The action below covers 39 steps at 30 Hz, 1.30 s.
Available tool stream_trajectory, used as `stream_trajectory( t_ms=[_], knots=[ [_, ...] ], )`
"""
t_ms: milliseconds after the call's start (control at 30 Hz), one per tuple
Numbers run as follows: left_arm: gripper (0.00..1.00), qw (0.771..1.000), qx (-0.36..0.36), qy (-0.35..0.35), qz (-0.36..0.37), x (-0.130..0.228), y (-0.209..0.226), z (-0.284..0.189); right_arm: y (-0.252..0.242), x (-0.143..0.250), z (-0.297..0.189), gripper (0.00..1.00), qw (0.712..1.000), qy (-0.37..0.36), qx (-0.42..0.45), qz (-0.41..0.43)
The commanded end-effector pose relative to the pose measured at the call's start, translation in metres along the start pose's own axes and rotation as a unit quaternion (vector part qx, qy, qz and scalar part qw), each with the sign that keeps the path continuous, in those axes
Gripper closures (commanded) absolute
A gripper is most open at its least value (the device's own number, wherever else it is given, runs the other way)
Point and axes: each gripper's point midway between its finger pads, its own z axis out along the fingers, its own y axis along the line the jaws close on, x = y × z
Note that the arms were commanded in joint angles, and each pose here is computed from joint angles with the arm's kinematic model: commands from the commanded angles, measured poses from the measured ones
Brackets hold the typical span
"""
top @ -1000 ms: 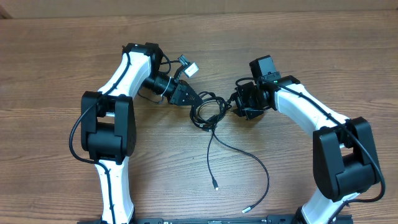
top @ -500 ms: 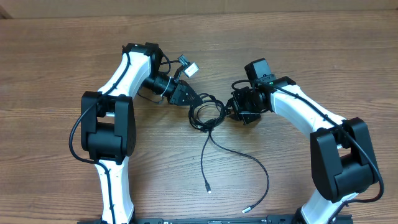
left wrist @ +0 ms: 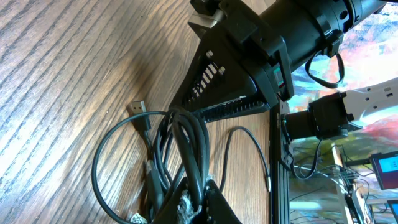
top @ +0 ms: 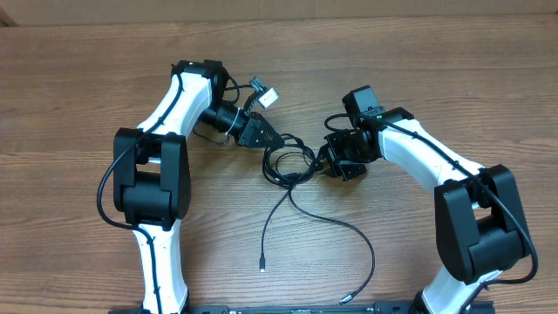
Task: Untangle cables
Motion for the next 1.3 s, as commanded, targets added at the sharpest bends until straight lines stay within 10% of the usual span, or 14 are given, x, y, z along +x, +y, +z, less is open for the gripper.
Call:
stream_trajectory(
  t_ms=[0, 1267],
  knots=[
    [0.94, 0.999, 0.004, -0.014, 0.035, -0.008, 0.002, 0.000, -0.002, 0.009, -0.002, 0.70, 1.000, 0.014, 0.000, -0.006],
    [0.96, 0.999, -0.049, 0.003, -0.021, -0.008, 0.026, -0.001, -0.009, 0.030, 0.010, 0.81, 0.998, 0.010, 0.020, -0.065]
  ],
)
